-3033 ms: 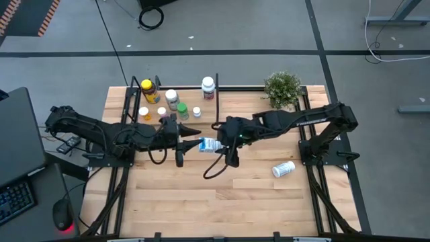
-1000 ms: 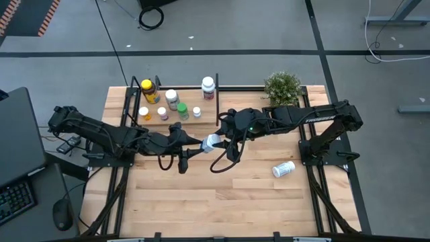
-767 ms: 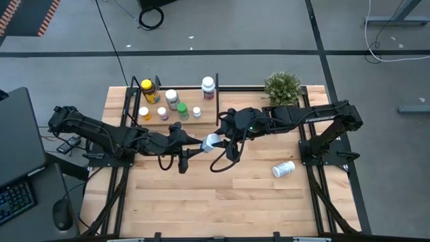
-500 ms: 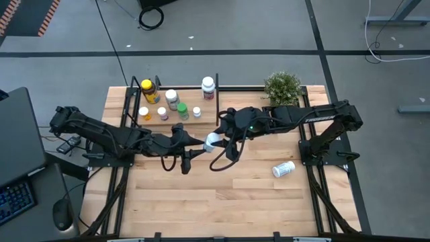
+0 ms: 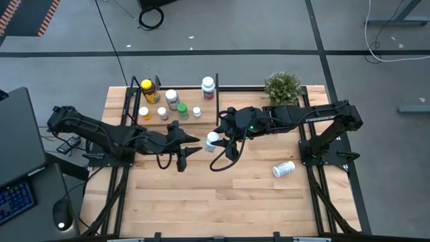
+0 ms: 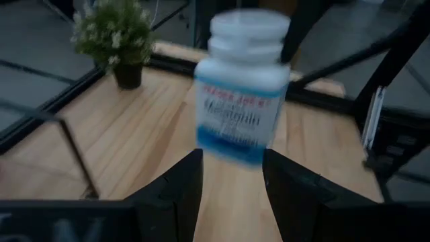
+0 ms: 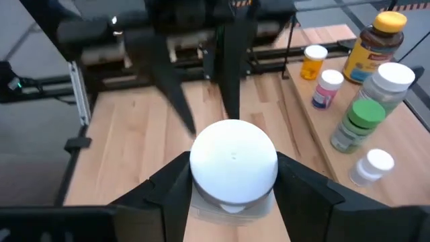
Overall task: Pick and place medicine bottles onto shelf by color
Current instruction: Put the blue medicine bottle on the shelf
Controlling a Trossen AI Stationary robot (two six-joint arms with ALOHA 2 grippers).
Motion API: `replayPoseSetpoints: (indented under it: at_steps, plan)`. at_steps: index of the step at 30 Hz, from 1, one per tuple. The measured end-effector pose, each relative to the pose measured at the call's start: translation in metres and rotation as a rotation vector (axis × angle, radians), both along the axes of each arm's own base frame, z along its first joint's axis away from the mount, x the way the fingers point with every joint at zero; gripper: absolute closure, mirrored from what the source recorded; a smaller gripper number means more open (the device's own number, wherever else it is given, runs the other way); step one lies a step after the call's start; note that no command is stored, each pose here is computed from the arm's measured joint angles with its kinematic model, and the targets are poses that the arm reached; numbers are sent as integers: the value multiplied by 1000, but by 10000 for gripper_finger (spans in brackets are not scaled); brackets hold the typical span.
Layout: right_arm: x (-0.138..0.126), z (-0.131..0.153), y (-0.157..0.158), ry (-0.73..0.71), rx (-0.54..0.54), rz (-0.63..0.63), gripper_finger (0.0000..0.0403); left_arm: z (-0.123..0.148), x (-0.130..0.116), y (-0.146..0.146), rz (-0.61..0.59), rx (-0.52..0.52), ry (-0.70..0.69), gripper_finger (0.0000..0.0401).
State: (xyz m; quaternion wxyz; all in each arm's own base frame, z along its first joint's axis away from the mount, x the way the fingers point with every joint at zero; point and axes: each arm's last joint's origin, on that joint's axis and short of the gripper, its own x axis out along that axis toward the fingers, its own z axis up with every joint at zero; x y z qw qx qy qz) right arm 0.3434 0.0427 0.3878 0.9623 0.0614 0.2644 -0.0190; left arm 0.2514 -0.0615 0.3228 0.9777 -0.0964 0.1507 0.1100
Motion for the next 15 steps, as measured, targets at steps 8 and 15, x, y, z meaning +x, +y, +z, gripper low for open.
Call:
replayPoseSetpoints:
  at_steps: [8,15]
  plan:
    - [-2,-4,-12,52,-74,-27,209,16,-42,17,117,-28,25,239]
    - [11,-14,-37,78,-236,-138,209,36,-67,25,162,-42,-81,239]
